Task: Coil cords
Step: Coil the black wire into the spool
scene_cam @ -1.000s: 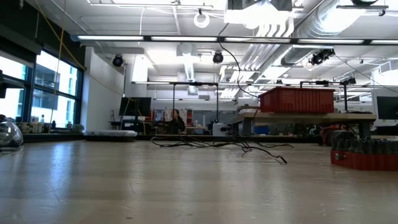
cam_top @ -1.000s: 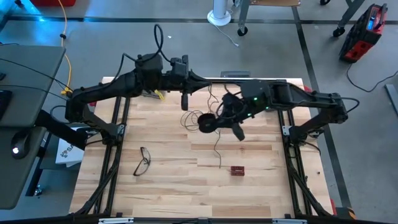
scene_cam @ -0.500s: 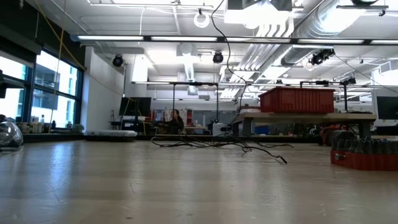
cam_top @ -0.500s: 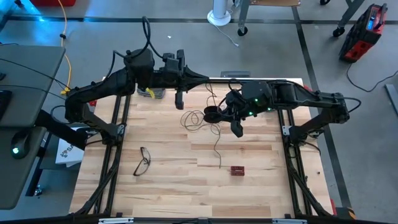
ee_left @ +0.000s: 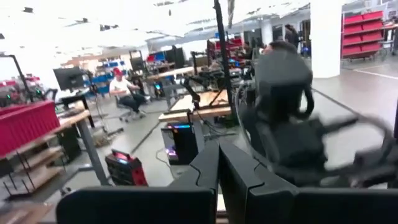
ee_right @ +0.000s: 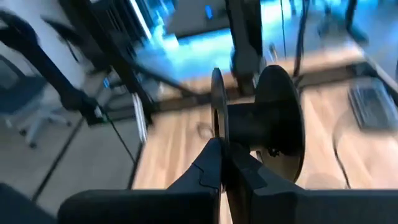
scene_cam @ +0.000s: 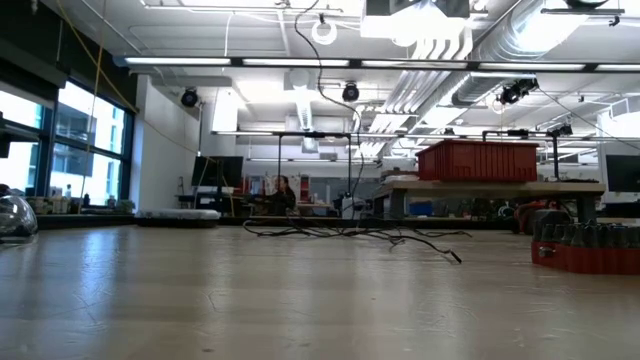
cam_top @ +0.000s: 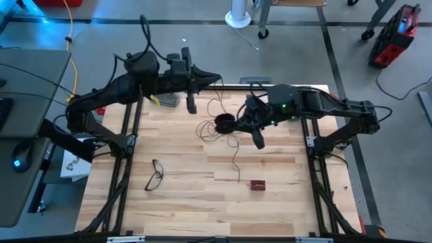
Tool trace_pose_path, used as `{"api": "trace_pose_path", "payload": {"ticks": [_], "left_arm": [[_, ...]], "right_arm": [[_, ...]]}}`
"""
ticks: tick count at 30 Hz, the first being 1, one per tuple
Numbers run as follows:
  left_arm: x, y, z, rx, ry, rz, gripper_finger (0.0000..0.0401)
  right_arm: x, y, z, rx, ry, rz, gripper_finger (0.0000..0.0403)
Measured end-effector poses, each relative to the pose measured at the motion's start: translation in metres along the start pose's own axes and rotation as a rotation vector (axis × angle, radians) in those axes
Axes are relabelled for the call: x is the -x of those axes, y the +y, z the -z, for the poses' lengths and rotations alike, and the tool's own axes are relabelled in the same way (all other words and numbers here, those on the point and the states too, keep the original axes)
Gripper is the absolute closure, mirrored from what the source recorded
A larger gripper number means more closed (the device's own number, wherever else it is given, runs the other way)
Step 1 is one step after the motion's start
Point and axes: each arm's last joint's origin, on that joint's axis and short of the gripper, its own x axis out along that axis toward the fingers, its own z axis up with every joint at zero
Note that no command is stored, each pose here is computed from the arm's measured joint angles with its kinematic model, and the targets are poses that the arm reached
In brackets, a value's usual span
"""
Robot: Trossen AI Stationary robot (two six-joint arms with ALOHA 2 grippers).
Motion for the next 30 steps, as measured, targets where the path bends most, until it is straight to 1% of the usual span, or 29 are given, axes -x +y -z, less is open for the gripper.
{"api": "trace_pose_path", "payload": {"ticks": [4, 9, 15, 17, 20, 25, 30], "left_arm": [[-0.004, -0.001, 0.008, -0.001, 0.052, 0.008, 0.0401], [-0.005, 0.006, 0.009, 0.02, 0.049, -0.01, 0.0401], [-0.005, 0.005, 0.009, 0.131, 0.042, 0.079, 0.0401], [-0.005, 0.002, 0.009, 0.147, 0.04, 0.103, 0.0401], [-0.003, -0.002, 0.006, 0.129, 0.028, 0.119, 0.0401], [0.001, 0.001, -0.003, 0.122, -0.038, 0.089, 0.0401], [-0.002, 0.002, -0.005, 0.121, -0.084, 0.079, 0.0401]], "right_arm": [[0.002, 0.005, -0.015, 0.048, -0.148, -0.093, 0.0403], [0.007, 0.009, -0.033, 0.088, -0.338, -0.161, 0.0403], [0.015, 0.003, -0.048, 0.105, -0.491, -0.163, 0.0403], [0.016, 0.0, -0.05, 0.09, -0.502, -0.155, 0.0403], [0.015, -0.003, -0.047, 0.076, -0.468, -0.142, 0.0403], [0.015, -0.002, -0.046, 0.086, -0.443, -0.182, 0.0403], [0.014, -0.002, -0.046, 0.074, -0.44, -0.175, 0.0403]]}}
